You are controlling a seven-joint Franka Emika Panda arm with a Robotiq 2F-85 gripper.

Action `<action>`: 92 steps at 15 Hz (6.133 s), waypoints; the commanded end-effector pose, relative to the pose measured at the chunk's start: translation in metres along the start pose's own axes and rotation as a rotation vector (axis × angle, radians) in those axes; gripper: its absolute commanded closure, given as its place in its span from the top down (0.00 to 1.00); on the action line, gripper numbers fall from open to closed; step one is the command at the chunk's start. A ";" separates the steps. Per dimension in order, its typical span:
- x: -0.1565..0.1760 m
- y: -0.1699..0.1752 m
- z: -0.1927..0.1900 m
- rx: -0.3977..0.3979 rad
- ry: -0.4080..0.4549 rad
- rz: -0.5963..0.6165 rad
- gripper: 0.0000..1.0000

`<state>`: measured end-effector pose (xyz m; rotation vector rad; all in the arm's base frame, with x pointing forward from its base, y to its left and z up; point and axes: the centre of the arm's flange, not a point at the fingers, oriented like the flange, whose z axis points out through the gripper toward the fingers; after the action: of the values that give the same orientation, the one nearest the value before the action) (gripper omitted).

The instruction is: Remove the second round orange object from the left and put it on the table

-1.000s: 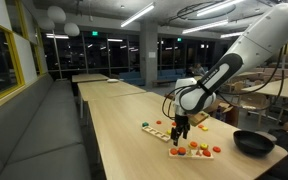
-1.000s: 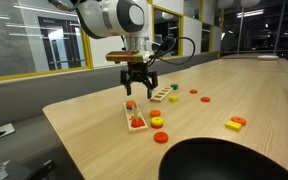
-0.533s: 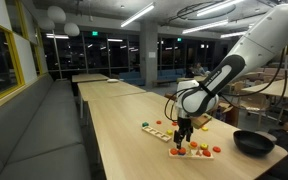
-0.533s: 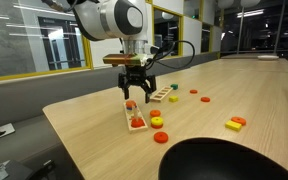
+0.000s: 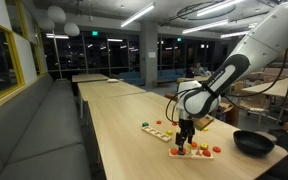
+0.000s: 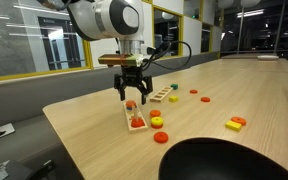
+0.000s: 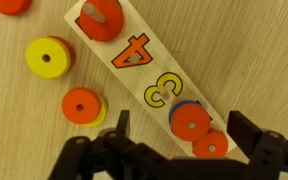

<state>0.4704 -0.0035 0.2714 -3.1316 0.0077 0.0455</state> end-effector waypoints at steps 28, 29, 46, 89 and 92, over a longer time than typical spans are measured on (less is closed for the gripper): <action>-0.007 -0.026 -0.006 0.033 0.025 0.002 1.00; -0.007 -0.026 -0.006 0.035 0.030 0.006 1.00; -0.001 -0.018 0.003 0.033 0.069 0.048 1.00; 0.114 0.041 0.022 -0.026 0.120 0.354 0.24; 0.121 0.052 0.025 -0.032 0.116 0.384 0.24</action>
<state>0.5720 -0.0492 0.2451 -3.0968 0.5549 -0.1526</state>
